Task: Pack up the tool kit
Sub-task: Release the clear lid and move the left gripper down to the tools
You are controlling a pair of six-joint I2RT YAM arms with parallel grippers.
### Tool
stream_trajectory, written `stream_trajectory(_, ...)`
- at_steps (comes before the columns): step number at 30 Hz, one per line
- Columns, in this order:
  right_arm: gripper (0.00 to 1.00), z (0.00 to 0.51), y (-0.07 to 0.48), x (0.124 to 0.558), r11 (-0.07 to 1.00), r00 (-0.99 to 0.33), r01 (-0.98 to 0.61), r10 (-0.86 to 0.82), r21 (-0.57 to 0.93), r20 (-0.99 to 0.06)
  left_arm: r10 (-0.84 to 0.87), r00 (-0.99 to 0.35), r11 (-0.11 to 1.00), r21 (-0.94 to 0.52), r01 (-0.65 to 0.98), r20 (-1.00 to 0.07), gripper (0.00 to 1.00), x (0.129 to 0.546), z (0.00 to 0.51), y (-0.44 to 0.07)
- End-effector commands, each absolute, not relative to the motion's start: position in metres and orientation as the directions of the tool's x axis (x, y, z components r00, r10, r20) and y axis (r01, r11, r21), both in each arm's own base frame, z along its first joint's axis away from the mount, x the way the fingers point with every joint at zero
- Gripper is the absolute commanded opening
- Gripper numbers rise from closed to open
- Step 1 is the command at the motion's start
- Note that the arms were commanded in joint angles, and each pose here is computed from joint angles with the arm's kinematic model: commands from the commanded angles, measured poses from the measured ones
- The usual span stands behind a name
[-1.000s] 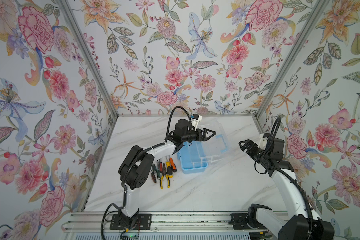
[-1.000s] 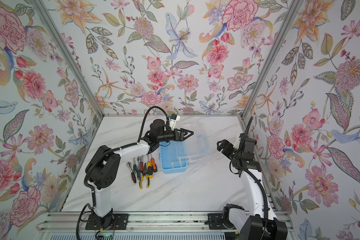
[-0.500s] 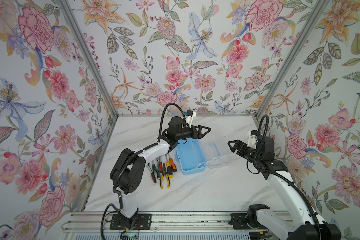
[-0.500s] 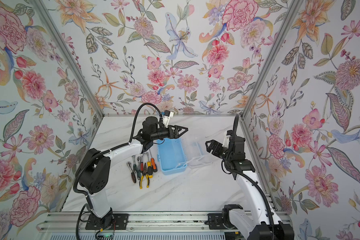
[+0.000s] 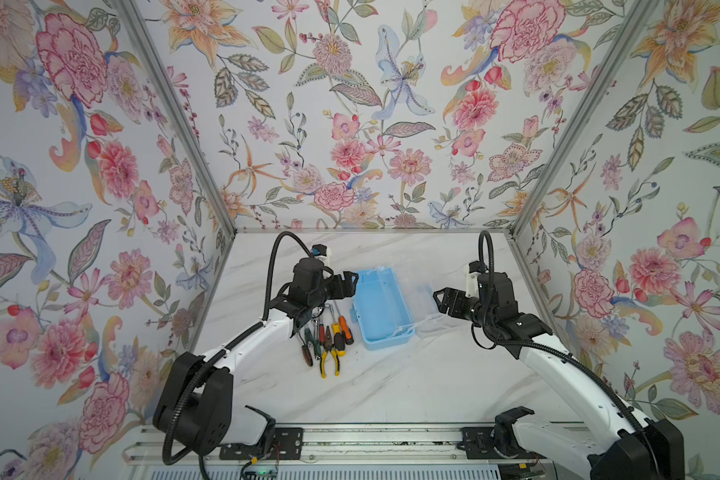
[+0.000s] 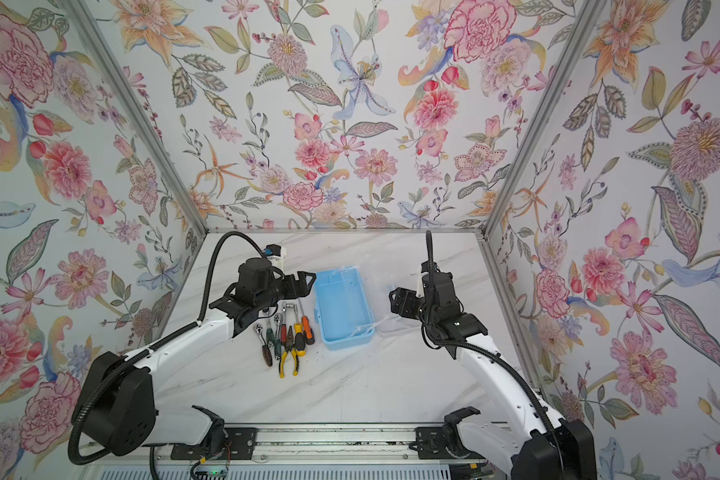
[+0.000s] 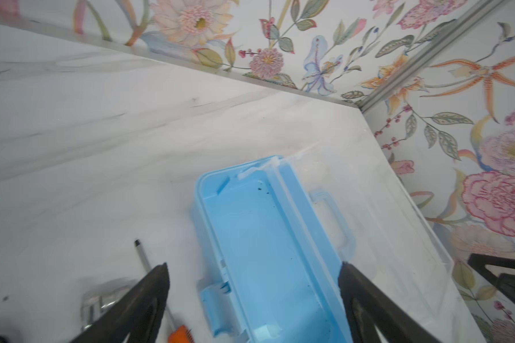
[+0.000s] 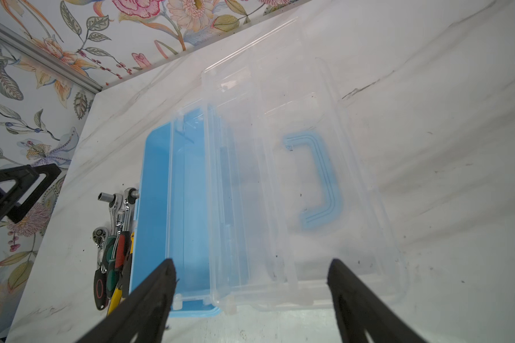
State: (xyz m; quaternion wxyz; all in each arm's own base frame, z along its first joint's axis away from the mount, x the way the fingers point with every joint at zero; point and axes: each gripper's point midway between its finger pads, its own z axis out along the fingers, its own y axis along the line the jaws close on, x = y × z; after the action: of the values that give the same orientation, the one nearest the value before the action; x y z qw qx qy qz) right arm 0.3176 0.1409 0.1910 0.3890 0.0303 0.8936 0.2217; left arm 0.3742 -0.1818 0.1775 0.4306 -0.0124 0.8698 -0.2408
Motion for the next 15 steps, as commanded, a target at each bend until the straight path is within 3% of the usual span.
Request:
stream_trajectory(1, 0.81, 0.199, 0.147, 0.328, 0.91, -0.668, -0.139, 0.205, 0.39, -0.715, -0.247, -0.669, 0.95, -0.31, -0.026, -0.701, 0.85, 0.348, 0.134, -0.133)
stream_trajectory(8, 0.82, 0.187, 0.159, 0.335, 0.906, -0.686, -0.168, 0.176, 0.388, -0.706, -0.327, -0.717, 0.943, -0.266, -0.202, -0.616, 0.72, 0.306, 0.078, -0.097)
stream_trajectory(15, 0.82, 0.189, 0.158, 0.333, 0.906, -0.681, -0.178, 0.169, 0.384, -0.713, -0.407, -0.671, 0.914, -0.277, -0.298, -0.62, 0.57, 0.285, 0.066, -0.071)
